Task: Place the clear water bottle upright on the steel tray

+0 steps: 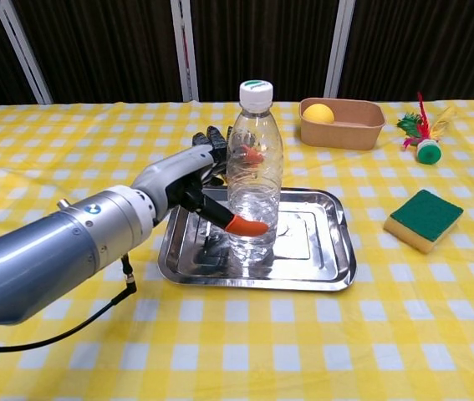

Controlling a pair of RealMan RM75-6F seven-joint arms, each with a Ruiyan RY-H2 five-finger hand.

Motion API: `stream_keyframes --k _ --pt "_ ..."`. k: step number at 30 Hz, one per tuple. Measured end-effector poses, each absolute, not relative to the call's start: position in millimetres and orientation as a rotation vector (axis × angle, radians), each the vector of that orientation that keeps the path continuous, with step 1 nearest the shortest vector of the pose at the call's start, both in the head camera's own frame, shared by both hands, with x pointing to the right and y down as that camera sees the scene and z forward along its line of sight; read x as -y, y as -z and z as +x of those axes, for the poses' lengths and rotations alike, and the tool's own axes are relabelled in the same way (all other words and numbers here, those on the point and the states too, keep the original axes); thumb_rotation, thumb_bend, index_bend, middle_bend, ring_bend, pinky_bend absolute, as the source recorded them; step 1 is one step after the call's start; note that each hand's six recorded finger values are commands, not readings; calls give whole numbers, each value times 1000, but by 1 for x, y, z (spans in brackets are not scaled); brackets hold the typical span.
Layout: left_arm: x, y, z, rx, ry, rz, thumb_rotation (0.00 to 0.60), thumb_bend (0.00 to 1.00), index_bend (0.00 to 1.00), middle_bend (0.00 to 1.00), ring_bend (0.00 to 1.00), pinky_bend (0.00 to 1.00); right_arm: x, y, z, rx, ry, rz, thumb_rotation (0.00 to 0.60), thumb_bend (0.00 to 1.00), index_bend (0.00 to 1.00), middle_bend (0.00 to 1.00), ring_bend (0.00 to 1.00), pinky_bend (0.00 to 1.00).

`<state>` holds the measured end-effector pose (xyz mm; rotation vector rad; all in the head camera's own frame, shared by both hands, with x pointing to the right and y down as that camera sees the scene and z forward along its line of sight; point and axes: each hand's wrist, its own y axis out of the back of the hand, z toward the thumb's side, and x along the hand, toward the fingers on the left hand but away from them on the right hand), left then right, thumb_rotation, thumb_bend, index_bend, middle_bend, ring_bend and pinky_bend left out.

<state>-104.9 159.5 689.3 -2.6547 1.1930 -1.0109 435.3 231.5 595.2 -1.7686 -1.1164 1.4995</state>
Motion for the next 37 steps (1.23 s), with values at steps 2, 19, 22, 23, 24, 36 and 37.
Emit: stream_keyframes --k 2,19,22,23,24,36,37 --pt "-158 -683 -113 -1200 1002 -2667 600 177 52 0 0 0 -232 -595 434 1115 -1500 -1766 600 49 111 0 2 0" --pt "-168 -602 -303 -1265 1189 -2161 600 221 82 1 0 0 -233 -589 428 1113 -1472 -1760 600 49 111 0 2 0" --pt "-176 -592 -353 -1298 1294 -1910 600 226 87 2 0 0 -233 -589 428 1111 -1472 -1754 600 49 111 0 2 0" --pt "-180 -589 -372 -1295 1340 -1809 600 226 88 1 0 0 -233 -589 429 1110 -1471 -1751 600 49 111 0 2 0" --pt "-183 -588 -385 -1286 1371 -1742 600 226 88 1 0 0 -232 -589 429 1109 -1471 -1749 600 49 111 0 2 0" --pt "-204 -604 -462 -1117 1660 -1413 600 226 83 0 0 0 -226 -590 434 1101 -1463 -1695 600 50 110 0 2 0" --pt "-205 -605 -463 -1109 1658 -1416 600 226 83 0 0 0 -226 -590 434 1104 -1458 -1690 600 50 110 0 2 0"
